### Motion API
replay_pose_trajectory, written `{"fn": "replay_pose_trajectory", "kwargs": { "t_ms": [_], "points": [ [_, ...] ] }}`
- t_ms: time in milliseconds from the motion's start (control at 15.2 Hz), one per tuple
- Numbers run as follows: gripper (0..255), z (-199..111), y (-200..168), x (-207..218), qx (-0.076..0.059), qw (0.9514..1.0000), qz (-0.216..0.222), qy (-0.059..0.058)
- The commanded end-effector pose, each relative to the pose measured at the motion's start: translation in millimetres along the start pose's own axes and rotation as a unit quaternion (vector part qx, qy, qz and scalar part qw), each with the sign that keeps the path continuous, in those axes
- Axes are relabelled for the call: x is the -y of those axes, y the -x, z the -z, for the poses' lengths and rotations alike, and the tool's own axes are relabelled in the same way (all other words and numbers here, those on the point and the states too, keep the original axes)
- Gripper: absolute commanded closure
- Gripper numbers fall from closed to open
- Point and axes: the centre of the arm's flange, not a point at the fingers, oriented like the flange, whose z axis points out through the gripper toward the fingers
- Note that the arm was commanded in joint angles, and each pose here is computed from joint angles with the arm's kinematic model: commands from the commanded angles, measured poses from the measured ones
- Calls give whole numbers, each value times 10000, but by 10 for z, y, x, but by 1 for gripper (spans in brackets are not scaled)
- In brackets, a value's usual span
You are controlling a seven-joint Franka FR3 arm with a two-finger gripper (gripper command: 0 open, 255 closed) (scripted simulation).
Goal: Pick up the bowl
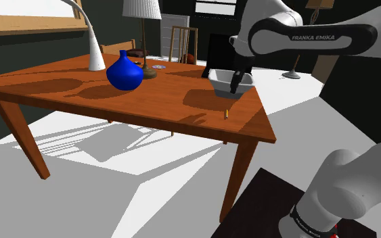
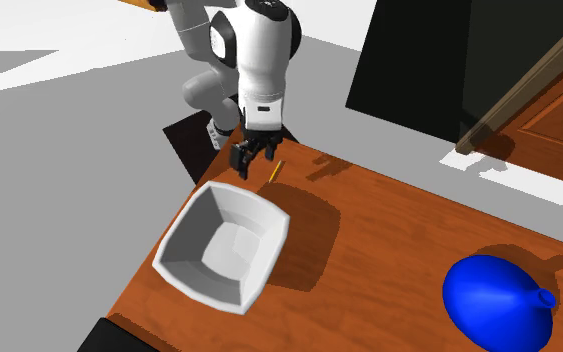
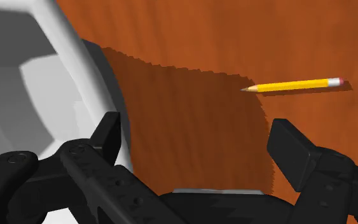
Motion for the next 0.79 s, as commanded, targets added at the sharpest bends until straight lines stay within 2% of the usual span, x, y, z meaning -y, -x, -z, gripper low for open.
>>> {"fn": "replay_pose_trajectory", "kwargs": {
  "t_ms": [0,264,330,726],
  "points": [
    [0,-52,-142,-140,36,9992,273,293],
    [0,-137,-464,-379,96,9932,784,854],
    [0,-141,-482,-392,100,9927,812,884],
    [0,-441,-450,-296,100,9927,812,884]
  ]
}}
